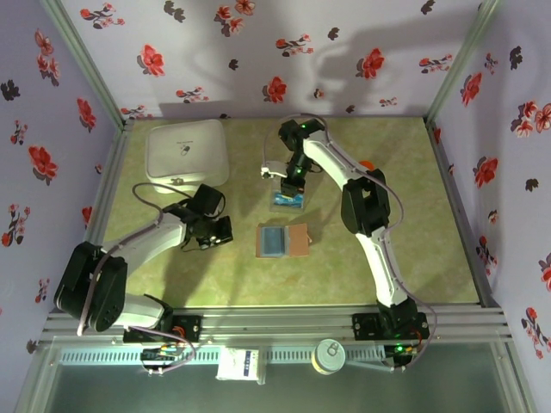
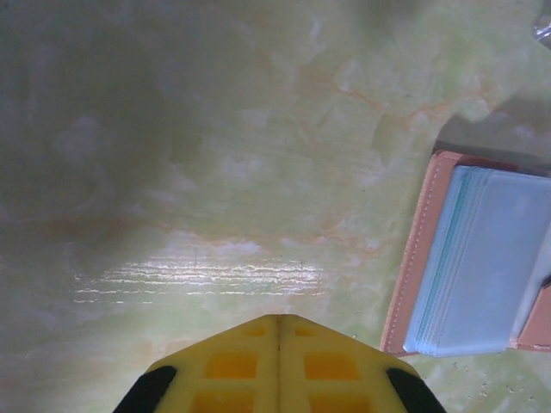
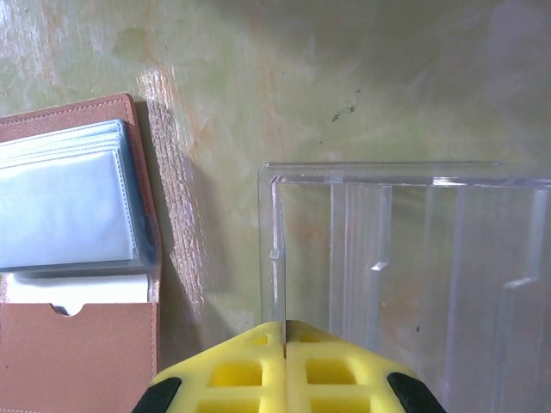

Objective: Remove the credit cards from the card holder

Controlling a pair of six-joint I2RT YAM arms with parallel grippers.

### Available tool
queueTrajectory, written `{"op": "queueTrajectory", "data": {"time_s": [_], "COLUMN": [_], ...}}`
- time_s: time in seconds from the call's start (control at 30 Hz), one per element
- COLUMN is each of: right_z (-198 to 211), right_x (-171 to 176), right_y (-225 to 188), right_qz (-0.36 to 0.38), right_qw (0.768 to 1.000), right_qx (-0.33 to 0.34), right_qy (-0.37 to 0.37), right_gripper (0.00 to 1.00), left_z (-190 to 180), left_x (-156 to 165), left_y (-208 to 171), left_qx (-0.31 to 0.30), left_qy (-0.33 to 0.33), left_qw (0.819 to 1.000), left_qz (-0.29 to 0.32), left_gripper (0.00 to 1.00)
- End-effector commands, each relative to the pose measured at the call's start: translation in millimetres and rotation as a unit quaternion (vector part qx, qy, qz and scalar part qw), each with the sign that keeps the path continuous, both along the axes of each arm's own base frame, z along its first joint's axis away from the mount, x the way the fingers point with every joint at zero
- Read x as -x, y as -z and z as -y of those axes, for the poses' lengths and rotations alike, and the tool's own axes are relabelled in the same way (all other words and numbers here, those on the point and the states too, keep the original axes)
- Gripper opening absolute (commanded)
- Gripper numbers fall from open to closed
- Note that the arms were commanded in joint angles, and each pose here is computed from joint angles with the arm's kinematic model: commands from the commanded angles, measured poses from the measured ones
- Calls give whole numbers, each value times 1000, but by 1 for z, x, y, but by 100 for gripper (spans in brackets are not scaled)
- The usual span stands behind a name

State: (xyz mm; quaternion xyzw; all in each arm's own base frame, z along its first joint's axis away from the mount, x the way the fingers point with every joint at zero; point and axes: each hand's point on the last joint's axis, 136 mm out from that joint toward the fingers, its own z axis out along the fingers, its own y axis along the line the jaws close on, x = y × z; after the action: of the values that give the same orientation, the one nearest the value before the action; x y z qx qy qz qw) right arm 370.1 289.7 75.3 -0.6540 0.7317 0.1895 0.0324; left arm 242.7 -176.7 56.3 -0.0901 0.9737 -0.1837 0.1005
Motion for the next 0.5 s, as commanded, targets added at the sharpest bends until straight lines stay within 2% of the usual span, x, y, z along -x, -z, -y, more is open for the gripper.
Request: {"op": "queueTrajectory", "data": {"time_s": [0.0,0.1,0.27,0.47], "right_z": [2,3,4,8], "right_x": [5,5,4,-3], "right_y": [10,13,9,-17], "right_qz": [-30,-37,-33,-4], "right_qw": [1000,999,999,1000], "right_qx": [1,3,4,-3], "right_qy": [4,8,13,28], "right_gripper": [0,4,17,25], "left_z": [3,5,8,13], "left_x": [-8,-9,-13,-19], "left_y": [-4,-4,-3,-5], "left_qx": [3,4,4,7], "left_qy": [9,10,14,18], "left_qw": [1000,1000,1000,1000], "left_qz": [3,1,-2,-1], "left_gripper": [4,4,4,4]}}
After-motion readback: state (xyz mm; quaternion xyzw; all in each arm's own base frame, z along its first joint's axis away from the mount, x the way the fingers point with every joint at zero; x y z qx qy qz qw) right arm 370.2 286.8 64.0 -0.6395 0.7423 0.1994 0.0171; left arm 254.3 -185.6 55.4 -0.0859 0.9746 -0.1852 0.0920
